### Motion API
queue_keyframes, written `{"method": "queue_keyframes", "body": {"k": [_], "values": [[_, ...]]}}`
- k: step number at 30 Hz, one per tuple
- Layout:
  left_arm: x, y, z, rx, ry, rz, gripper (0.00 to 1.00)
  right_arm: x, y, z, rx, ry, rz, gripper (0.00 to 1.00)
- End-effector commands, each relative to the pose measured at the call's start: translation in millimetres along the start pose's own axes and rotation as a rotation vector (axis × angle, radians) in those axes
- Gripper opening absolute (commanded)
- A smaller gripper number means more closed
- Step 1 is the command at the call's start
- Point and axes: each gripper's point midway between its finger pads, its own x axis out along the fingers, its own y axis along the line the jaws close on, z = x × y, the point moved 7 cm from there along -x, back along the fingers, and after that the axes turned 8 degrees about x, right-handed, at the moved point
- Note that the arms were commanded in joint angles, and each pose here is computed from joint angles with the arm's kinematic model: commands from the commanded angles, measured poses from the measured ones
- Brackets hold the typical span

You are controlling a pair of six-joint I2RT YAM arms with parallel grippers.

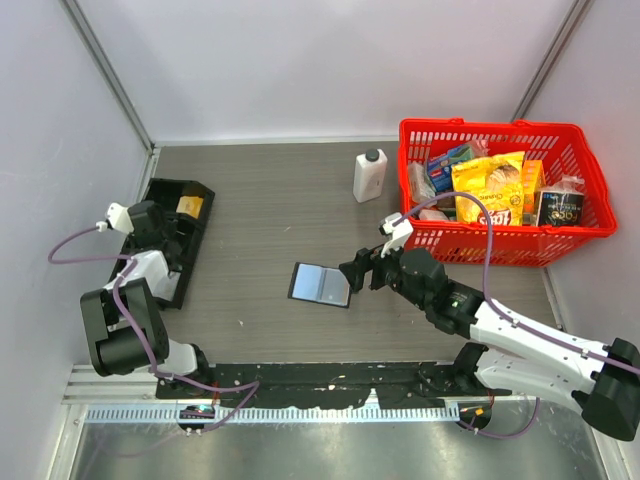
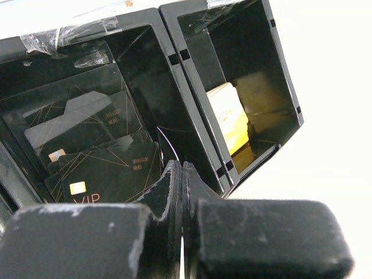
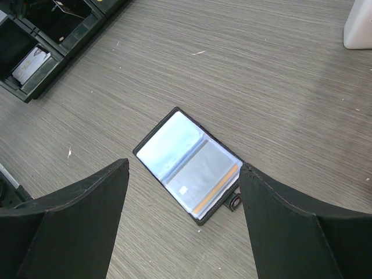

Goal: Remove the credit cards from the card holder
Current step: Place the credit card in the storage box.

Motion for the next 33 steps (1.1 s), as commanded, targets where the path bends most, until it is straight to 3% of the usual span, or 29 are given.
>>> {"method": "queue_keyframes", "body": {"k": [1,3,10,18,25,33], "values": [[-1,-13,10,-0.04,-0.027,-0.078,0.0,-4,4,12,-0.001,-0.06,0.026,0.8],[-1,-11,8,-0.031,-0.013,-0.071,0.02,-4,4,12,0.001,-0.06,0.027,0.8],[-13,-7,20,0.061,0.036,0.028,0.43,-4,4,11,0.0,-0.059,0.028,0.8],[-38,-4,44,0.148,0.013,0.108,0.72,-4,4,12,-0.001,-0.056,0.028,0.8],[-77,-47,38,0.218,0.111,-0.097,0.8,4,2,9,-0.007,0.006,-0.032,0.79],[-154,-109,-45,0.466,0.29,-0.414,0.79,20,8,-1,0.053,0.148,-0.075,0.74]]}}
